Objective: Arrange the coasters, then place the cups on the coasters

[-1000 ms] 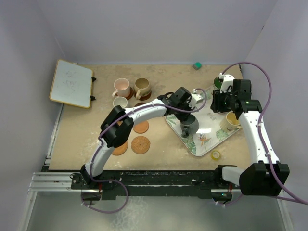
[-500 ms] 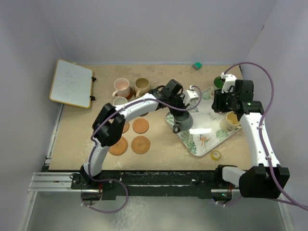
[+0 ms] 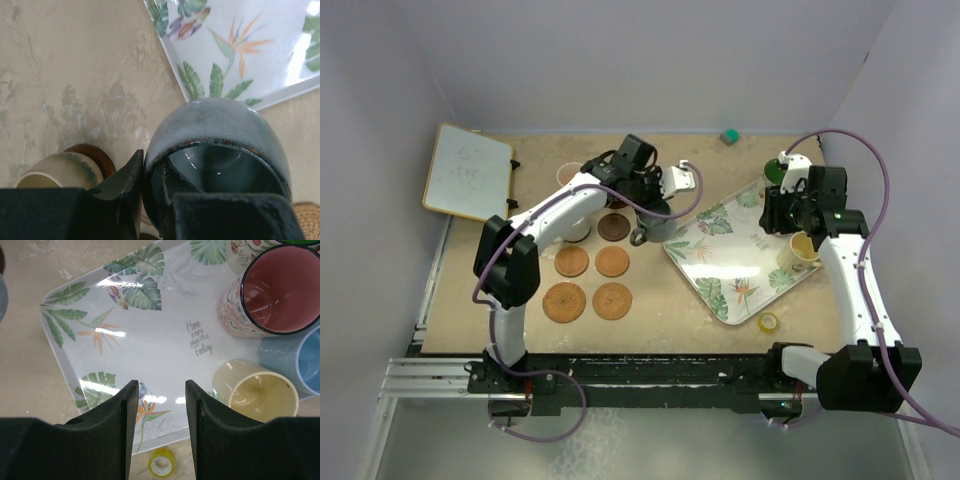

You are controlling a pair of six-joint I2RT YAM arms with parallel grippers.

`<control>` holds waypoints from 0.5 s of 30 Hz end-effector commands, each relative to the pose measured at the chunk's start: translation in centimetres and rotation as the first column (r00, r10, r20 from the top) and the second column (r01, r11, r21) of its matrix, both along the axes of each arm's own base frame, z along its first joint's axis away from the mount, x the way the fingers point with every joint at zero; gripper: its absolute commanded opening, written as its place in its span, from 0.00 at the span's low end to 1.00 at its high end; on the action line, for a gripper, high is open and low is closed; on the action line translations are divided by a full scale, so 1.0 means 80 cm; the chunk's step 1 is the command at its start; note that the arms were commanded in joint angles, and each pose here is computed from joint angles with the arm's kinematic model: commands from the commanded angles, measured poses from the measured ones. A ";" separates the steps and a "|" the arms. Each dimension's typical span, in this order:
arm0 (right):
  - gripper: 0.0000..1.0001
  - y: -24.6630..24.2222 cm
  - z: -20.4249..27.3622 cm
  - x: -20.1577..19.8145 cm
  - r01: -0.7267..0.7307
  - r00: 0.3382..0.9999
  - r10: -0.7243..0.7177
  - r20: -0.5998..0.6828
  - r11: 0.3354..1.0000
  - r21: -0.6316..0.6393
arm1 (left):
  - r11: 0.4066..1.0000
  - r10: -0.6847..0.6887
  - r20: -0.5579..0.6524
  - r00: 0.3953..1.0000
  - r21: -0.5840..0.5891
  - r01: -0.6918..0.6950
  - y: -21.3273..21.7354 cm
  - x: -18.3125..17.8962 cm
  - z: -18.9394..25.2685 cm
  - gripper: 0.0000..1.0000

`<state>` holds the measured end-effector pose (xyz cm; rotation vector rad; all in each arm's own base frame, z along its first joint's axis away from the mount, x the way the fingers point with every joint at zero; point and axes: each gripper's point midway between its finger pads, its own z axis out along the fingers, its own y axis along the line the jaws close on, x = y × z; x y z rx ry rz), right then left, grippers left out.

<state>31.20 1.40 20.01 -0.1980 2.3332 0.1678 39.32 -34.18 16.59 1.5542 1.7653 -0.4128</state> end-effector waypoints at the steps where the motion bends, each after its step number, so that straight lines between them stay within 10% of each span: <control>1: 0.45 0.002 0.010 0.006 -0.013 0.999 0.012 0.039 1.000 0.011 | 0.995 -0.048 0.105 0.993 0.091 0.039 0.034 0.008 0.017 0.03; 15: 0.45 0.004 0.004 0.007 -0.020 1.000 0.020 0.020 1.000 0.018 | 0.989 0.029 0.107 0.994 0.144 -0.044 0.112 0.060 -0.028 0.03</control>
